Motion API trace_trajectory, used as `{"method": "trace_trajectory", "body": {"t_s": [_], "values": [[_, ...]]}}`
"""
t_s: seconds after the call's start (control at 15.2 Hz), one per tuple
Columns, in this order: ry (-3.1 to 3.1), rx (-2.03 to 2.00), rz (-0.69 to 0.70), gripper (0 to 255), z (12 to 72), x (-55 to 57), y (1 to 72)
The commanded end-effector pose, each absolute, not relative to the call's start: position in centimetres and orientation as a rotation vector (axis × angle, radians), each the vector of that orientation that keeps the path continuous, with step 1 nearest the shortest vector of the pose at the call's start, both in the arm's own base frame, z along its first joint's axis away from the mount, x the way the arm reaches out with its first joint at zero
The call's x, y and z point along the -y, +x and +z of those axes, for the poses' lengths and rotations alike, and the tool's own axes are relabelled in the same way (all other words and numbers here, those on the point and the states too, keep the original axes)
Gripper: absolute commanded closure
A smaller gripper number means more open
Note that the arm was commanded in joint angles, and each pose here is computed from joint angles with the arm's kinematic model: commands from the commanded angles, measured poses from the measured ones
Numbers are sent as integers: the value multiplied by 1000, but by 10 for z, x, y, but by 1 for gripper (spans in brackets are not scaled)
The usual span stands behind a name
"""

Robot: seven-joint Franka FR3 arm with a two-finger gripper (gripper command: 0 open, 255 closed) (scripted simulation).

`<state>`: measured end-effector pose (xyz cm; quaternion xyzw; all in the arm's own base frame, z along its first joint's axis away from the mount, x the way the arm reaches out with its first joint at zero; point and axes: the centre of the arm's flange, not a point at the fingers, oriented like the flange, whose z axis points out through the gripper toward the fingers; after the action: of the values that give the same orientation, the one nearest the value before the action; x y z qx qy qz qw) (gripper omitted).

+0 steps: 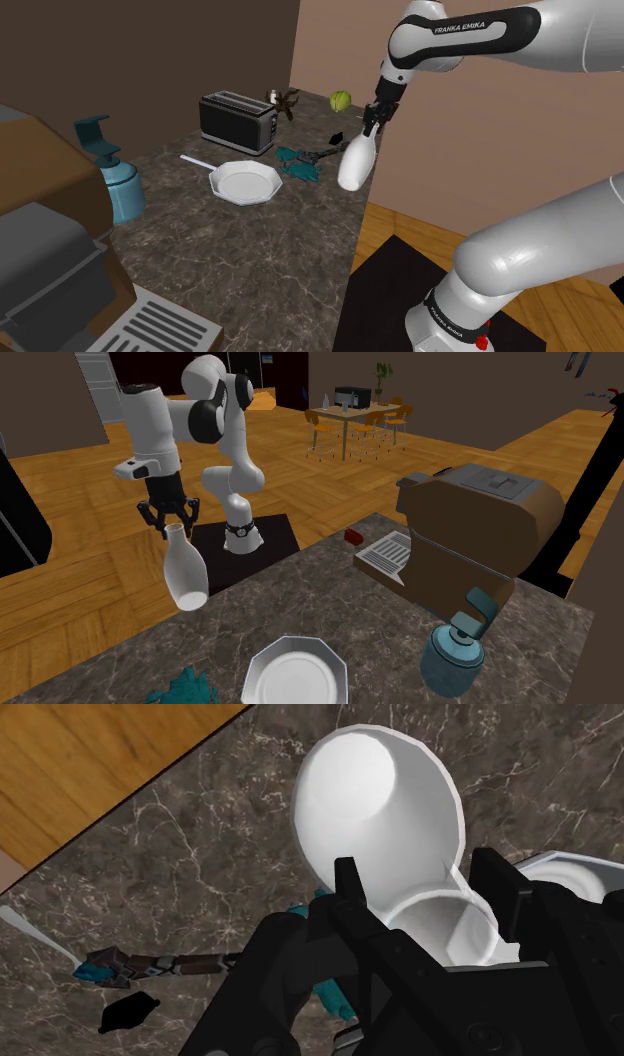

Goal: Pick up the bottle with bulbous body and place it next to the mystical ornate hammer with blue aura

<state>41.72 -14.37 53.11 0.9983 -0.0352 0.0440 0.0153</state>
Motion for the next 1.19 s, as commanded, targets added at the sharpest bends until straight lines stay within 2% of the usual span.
{"method": "trace_trajectory", "body": {"t_s": [0.0,1.12], "values": [[3106,109,138,255,520,144,417],[3106,109,138,255,438,144,417]]}}
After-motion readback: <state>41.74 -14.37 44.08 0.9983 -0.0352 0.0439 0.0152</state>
